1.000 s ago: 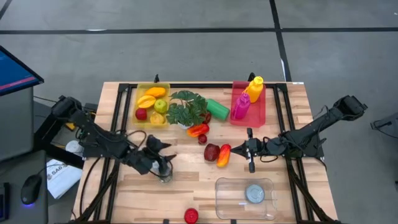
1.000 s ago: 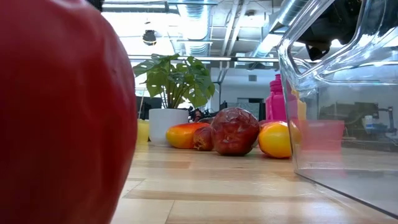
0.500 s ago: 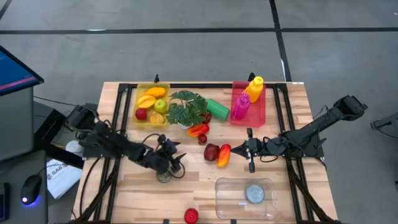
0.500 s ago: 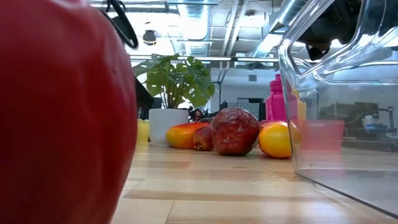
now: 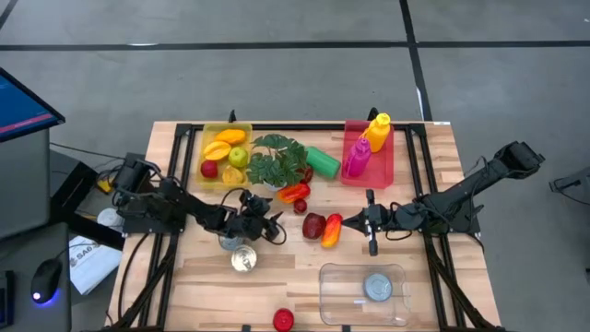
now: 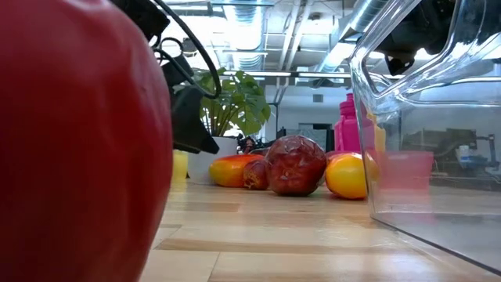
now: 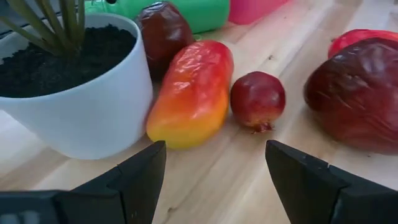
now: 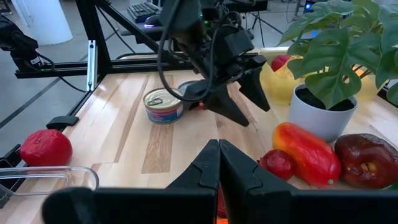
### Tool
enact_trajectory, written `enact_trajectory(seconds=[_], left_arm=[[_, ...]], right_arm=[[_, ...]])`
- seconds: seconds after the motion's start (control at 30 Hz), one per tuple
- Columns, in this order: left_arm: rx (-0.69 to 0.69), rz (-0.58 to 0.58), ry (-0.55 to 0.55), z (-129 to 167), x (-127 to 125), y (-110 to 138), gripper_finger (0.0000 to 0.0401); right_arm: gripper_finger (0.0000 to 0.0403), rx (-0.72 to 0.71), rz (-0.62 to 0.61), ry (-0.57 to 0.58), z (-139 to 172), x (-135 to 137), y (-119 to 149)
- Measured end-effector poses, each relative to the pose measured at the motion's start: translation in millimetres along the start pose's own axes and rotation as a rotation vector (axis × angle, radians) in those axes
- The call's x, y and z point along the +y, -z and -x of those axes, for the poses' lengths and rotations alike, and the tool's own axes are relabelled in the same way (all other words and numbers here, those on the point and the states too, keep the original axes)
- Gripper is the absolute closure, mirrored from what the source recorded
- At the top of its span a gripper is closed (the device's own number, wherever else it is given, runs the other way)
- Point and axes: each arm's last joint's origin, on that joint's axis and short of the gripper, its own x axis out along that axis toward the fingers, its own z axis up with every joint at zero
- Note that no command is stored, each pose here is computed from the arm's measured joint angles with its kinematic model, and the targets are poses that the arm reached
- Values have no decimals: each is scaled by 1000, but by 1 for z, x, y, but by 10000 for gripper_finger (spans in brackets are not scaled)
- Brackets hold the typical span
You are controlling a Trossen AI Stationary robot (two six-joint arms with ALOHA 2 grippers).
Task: Pick & Place Food Item
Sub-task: Put the orange mango into the yellow bin
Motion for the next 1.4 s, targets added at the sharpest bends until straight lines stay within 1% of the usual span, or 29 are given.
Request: enact_trajectory(seconds=[0.1,0.37,0.5,0.67,0.93,1.07,1.2,1.4], left_arm=[[7,4,1,-2,2,-1,137],[9,27,-36,-11,11,-6,137],[-4,83,21,-15,10,-12,137],[-52,150,81,-16,7,-20,137],[-88,194,103,-15,5,-25,137],[-86,241,107,-15,4,-24,139],[-85,243,113,-14,3,-24,161],[-99,261,112,-15,4,-26,231]], right_arm=[[403,0,0,0,0,0,0],[403,0,0,0,0,0,0],[403,0,0,0,0,0,0],[403,0,0,0,0,0,0],[403,-2,-2,6,0,-1,0],[403,-7,-8,23,-2,-5,-1],[403,-10,-13,32,-3,-6,-2],[403,-9,-13,32,-3,-6,-2]])
